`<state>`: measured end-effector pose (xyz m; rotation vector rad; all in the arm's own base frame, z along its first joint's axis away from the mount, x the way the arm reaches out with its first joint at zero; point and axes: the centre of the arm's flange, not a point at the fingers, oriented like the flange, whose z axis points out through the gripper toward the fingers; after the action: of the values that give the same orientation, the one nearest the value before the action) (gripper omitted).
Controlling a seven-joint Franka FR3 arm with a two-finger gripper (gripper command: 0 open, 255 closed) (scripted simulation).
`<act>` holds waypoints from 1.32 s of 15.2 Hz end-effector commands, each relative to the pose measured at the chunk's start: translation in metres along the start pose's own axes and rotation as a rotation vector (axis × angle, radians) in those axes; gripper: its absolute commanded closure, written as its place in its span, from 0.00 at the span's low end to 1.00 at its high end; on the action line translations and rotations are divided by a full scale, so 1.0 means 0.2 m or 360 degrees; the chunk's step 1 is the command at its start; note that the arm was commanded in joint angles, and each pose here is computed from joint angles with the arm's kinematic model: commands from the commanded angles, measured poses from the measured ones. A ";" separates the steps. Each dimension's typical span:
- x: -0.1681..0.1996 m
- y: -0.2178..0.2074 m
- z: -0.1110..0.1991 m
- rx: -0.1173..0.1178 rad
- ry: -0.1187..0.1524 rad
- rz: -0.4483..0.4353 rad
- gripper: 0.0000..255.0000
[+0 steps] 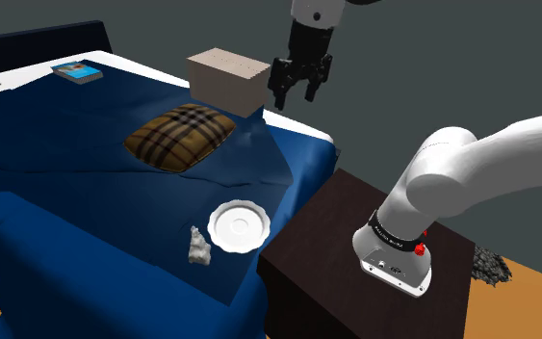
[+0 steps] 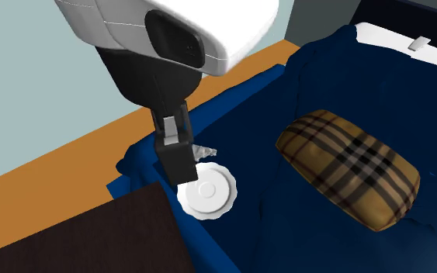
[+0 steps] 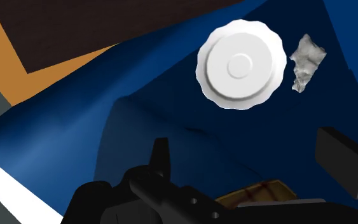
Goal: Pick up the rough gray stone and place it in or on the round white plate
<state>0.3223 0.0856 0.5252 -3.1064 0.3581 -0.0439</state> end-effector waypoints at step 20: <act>0.01 -1.06 1.05 -0.0265 0.0122 0.0230 0.00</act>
<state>0.3778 0.2829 0.3289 -3.2345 0.6032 -0.1288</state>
